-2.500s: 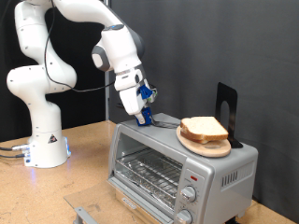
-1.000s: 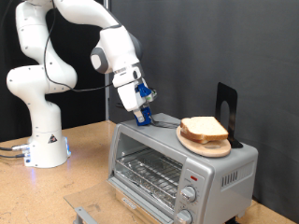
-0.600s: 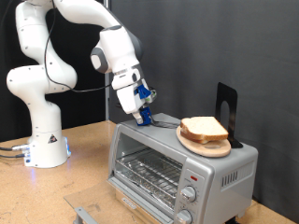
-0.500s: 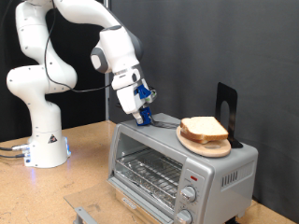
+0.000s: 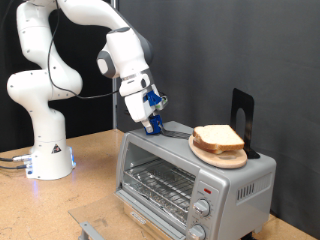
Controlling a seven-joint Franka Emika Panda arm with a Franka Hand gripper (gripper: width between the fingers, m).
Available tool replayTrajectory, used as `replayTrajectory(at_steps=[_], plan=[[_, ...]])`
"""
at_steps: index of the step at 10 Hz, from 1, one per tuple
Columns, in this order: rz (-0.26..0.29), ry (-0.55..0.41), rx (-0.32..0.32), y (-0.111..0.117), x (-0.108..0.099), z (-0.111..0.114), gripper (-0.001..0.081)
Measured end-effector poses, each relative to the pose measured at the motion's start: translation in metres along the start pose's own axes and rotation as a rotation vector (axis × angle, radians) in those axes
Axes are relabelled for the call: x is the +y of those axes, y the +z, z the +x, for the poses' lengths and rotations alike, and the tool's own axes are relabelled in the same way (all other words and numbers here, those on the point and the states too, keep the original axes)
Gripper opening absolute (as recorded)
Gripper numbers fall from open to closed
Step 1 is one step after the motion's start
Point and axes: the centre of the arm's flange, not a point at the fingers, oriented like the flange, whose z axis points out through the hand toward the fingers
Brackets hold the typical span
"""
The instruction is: Make a piece of toast with the oven
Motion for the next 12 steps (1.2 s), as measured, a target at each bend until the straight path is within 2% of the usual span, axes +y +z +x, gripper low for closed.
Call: replayTrajectory(at_steps=[1,2,3,4,9,12], plan=[[0.000,0.000,0.000,0.000,0.000,0.000,0.0793],[0.000,0.000,-0.001,0.000,0.000,0.000,0.0604],[0.000,0.000,-0.002,0.000,0.000,0.000,0.0604],[0.000,0.000,-0.002,0.000,0.000,0.000,0.0441],[0.017,0.022,0.002,-0.003,0.002,0.001,0.0441],[0.106,0.033,0.005,-0.028,0.000,0.005,0.0441]])
